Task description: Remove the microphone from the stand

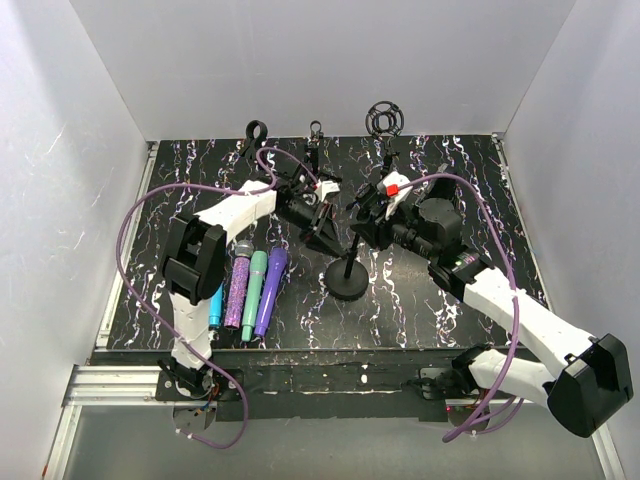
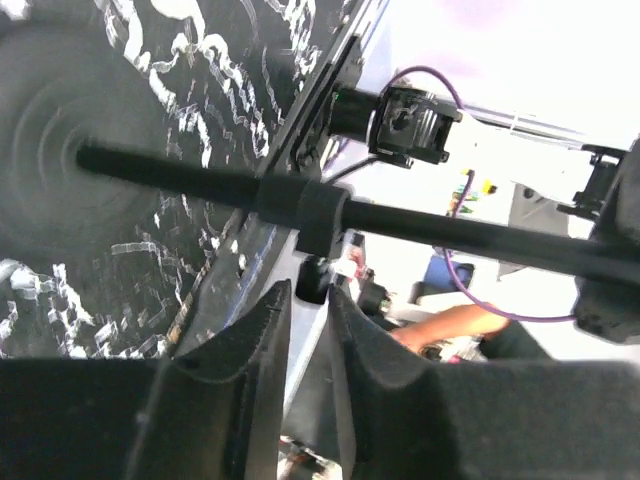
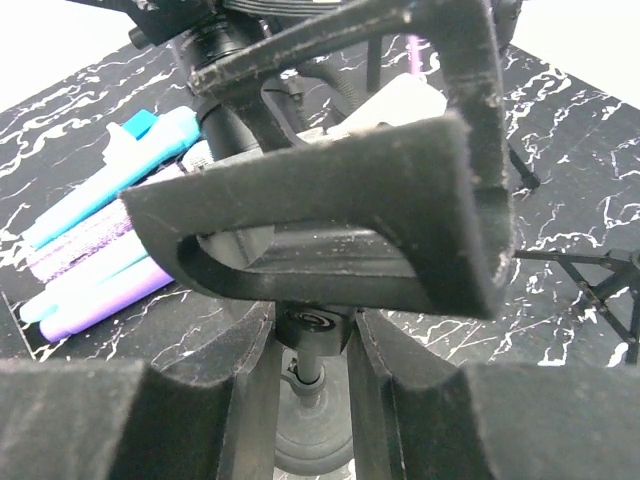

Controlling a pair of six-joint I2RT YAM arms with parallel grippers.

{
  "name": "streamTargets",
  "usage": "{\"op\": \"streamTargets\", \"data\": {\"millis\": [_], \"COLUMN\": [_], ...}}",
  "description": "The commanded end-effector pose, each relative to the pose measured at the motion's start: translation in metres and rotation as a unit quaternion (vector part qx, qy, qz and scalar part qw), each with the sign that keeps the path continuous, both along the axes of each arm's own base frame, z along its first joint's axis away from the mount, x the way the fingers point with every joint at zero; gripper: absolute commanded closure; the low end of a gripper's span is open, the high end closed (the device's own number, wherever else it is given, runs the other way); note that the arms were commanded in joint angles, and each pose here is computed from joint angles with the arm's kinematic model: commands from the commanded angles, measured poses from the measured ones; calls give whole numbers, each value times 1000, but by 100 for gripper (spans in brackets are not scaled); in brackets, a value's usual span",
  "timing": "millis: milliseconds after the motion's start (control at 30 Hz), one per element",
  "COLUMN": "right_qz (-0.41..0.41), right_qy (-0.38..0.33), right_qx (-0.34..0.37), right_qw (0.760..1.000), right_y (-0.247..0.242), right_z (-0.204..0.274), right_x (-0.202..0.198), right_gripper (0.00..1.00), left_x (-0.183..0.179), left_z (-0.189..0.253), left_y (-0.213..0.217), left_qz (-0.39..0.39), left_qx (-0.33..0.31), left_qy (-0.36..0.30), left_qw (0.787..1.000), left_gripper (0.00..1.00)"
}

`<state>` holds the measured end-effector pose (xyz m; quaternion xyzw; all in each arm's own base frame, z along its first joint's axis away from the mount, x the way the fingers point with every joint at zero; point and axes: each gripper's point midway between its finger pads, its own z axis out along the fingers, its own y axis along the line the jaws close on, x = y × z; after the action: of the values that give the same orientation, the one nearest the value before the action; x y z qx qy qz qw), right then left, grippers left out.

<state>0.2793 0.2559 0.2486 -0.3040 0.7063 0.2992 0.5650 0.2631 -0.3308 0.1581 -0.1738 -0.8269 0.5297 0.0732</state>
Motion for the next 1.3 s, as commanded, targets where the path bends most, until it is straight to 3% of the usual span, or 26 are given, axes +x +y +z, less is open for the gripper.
{"op": "streamTargets", "data": {"millis": [0,100,167,233,300,400,433,500,567,800,1067,1267], "right_qz": [-29,-30,-30,-28,-28,-30,-31,-31,-29,-28,-31,-35], "right_qy": [13,10,10,12,10,9,9,9,8,14,14,15], "right_qx": [-14,-16,-16,-15,-12,-11,-9,-8,-8,-9,-13,-17], "right_qw": [999,999,999,999,999,999,999,999,1000,999,999,999], "right_y": [-9,-9,-9,-7,-6,-5,-5,-4,-3,-3,-5,-6], "right_z": [-11,-9,-9,-9,-8,-8,-7,-6,-6,-8,-10,-12], "right_x": [9,11,11,12,13,16,16,17,17,16,16,18], "right_gripper": [99,99,99,99,99,99,99,99,99,99,99,99], "left_x": [-8,8,15,20,16,1,-2,-5,-7,4,-6,-6], "left_z": [36,61,77,83,83,75,71,53,47,32,5,-1], "left_y": [14,18,22,26,26,16,15,15,12,2,1,0], "left_qz": [12,-30,-58,-83,-126,-206,-222,-238,-248,-240,-254,-257], "left_qx": [1,-25,-44,-45,-41,-42,-36,-22,-22,-3,-13,-12], "left_qy": [-10,-192,-322,-449,-584,-759,-791,-811,-818,-825,-795,-795], "left_qw": [1000,981,944,889,801,616,569,534,518,512,551,549], "left_gripper": [63,41,34,34,34,33,33,34,35,36,41,46]}}
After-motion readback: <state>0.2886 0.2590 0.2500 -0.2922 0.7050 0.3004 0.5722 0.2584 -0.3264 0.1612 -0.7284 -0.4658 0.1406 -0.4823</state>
